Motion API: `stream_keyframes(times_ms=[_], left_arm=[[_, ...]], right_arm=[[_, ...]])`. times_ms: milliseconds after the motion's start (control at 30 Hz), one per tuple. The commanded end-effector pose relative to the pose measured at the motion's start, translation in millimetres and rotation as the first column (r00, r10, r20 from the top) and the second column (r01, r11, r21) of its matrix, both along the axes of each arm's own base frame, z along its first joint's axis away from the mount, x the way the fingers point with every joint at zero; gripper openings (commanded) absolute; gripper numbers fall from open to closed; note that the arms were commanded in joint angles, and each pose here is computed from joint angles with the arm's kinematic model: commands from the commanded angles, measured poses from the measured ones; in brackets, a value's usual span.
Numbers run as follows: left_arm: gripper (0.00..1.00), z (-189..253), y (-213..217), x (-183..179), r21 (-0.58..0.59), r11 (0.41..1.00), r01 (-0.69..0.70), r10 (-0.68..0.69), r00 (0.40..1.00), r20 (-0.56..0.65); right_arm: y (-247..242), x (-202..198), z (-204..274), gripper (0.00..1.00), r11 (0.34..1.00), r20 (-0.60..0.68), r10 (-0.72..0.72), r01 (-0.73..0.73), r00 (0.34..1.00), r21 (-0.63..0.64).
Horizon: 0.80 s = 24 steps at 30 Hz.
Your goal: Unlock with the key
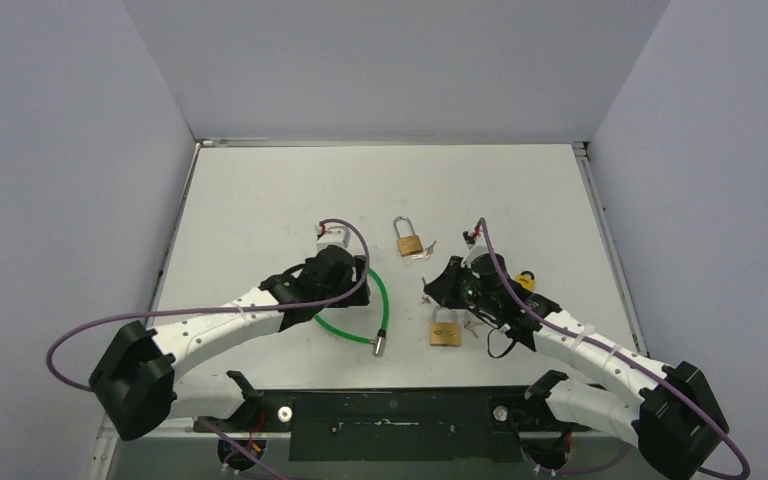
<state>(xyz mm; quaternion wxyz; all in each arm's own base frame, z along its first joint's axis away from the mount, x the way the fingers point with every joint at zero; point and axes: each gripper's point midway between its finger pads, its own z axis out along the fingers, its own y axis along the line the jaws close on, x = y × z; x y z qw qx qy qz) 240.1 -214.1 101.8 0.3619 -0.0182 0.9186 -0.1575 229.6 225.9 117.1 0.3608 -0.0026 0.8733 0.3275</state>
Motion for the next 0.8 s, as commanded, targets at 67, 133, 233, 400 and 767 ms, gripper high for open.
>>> stream_keyframes(times_ms=[67, 133, 233, 400, 767], left_arm=[[0.7, -8, -64, 0, 0.067, 0.987, 0.146, -0.144, 0.989, -0.033], [0.7, -17, -74, -2, 0.101, 0.982, 0.163, -0.159, 0.986, -0.045], [0.68, -28, -83, -4, 0.146, 0.975, 0.169, -0.16, 0.984, -0.074], [0.61, -41, -76, -6, 0.223, 0.965, 0.139, -0.114, 0.986, -0.123], [0.47, -71, -95, -17, 0.21, 0.955, 0.208, -0.155, 0.957, -0.245]], right_arm=[[-13, 7, -6, 0.0, 0.998, 0.017, -0.054, 0.054, 0.998, -0.009], [-18, 5, -11, 0.0, 0.998, 0.009, -0.064, 0.064, 0.998, -0.017], [-25, 4, -16, 0.0, 0.996, 0.007, -0.082, 0.082, 0.997, -0.042], [-32, 2, -17, 0.0, 0.994, 0.014, -0.089, 0.09, 0.996, -0.066], [-38, 1, -19, 0.0, 0.993, 0.021, -0.095, 0.096, 0.995, -0.074]])
